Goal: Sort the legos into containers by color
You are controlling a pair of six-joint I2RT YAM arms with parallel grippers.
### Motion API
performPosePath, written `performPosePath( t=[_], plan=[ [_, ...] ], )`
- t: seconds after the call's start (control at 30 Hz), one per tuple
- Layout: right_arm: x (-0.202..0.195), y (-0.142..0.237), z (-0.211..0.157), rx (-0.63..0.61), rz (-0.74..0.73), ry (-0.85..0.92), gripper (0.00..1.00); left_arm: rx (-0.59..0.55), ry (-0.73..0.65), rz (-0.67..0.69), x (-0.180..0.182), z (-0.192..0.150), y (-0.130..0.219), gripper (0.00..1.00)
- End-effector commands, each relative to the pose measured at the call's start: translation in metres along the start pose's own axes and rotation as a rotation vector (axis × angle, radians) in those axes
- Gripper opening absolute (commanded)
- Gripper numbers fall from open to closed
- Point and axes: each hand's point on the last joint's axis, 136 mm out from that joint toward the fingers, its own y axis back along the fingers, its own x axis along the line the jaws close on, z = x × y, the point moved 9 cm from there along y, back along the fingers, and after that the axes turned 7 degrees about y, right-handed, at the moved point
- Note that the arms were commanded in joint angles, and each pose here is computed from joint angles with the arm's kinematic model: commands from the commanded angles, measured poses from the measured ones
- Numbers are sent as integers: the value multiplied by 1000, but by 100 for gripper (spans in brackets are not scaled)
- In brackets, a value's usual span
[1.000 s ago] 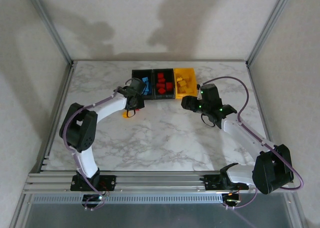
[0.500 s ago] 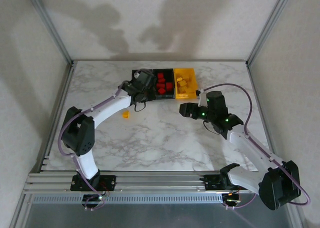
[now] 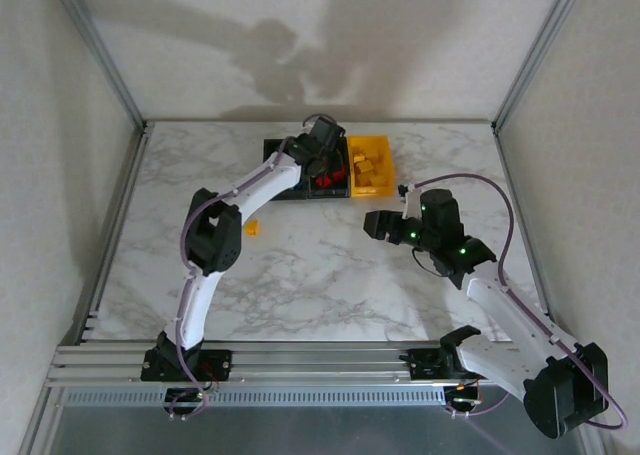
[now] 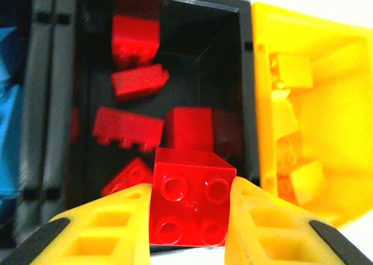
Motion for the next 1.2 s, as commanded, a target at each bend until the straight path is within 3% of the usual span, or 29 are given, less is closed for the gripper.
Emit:
performPosePath(
  t=[0.0, 0.17, 0.83, 1.0, 1.17],
  plan=[
    [-5, 7, -7, 6, -41, -19, 66, -24, 20, 36, -3, 9, -12, 23],
    [-6, 13, -8, -4, -54, -23, 66, -43, 45, 38, -1, 16, -32, 23],
    [-9, 12, -8, -4, -71, -49, 67, -68, 83, 13, 11, 30, -55, 26],
    [-9, 11, -7, -5, -64, -50, 67, -62, 88, 16, 10, 30, -52, 49],
    [-8, 10, -7, -9, -50, -50, 67, -72, 80, 13, 6, 32, -38, 57]
  ],
)
